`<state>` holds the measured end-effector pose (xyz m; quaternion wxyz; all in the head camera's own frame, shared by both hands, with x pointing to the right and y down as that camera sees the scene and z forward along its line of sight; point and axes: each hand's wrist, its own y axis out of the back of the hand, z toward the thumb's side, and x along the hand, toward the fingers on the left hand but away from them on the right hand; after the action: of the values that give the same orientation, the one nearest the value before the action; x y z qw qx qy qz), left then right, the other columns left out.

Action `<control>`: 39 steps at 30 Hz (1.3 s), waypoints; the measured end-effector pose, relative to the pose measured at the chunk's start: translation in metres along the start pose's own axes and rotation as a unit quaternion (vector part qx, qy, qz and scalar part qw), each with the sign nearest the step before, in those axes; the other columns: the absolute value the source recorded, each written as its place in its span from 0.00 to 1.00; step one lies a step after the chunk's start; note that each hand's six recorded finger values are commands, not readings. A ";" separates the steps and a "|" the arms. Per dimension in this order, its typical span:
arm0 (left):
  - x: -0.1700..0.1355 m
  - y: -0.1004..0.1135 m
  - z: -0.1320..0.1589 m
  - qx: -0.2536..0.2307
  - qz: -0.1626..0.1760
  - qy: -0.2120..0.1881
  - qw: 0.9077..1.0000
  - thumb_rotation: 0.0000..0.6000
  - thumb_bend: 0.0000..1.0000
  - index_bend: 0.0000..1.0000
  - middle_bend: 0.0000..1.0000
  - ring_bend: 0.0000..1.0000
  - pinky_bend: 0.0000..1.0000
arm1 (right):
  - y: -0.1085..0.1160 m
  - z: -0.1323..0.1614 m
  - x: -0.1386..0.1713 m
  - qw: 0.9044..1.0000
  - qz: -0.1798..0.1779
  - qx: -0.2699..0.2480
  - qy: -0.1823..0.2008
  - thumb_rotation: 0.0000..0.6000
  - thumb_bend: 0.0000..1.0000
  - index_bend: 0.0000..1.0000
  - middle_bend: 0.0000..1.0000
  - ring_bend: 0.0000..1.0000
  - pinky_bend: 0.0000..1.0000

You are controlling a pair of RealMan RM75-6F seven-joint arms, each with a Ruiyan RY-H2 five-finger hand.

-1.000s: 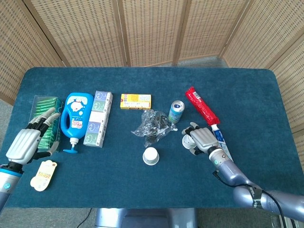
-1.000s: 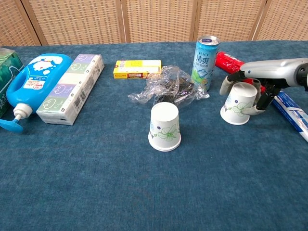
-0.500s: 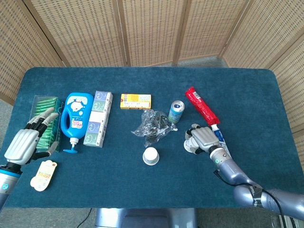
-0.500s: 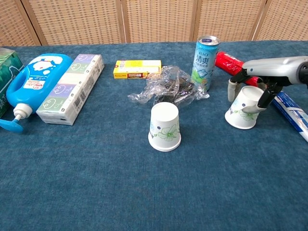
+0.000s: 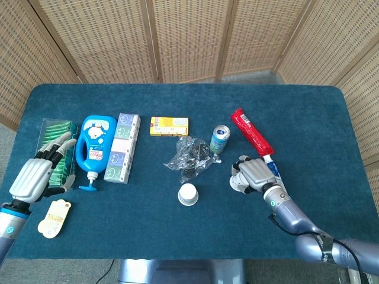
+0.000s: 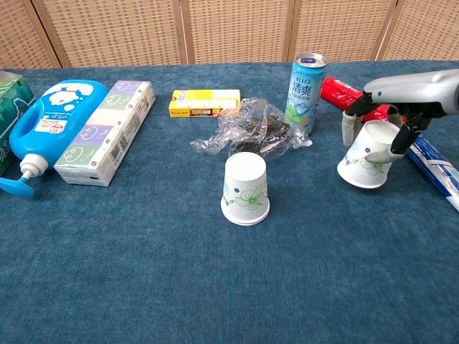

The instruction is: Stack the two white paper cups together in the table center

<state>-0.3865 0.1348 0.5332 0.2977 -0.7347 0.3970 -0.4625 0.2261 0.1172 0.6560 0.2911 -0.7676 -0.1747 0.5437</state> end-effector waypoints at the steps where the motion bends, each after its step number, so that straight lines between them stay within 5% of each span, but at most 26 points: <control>1: 0.000 0.000 0.000 0.000 0.000 -0.001 1.000 1.00 0.47 0.07 0.00 0.00 0.10 | 0.002 0.003 0.002 1.000 -0.001 0.000 0.002 1.00 0.38 0.40 0.39 0.16 0.61; 15: 0.000 0.000 0.001 0.003 -0.002 -0.005 1.000 1.00 0.47 0.08 0.00 0.00 0.10 | 0.035 0.056 0.013 0.999 -0.013 0.007 0.045 1.00 0.38 0.39 0.39 0.17 0.62; 39: 0.006 -0.010 0.005 0.005 -0.019 -0.015 1.000 1.00 0.47 0.09 0.00 0.00 0.10 | 0.050 0.121 0.016 0.997 -0.008 0.008 0.072 1.00 0.38 0.38 0.39 0.17 0.64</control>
<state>-0.3772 0.1350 0.5420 0.2979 -0.7476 0.3763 -0.4590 0.1156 0.1189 0.5834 0.3131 -0.8008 -0.1549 0.4864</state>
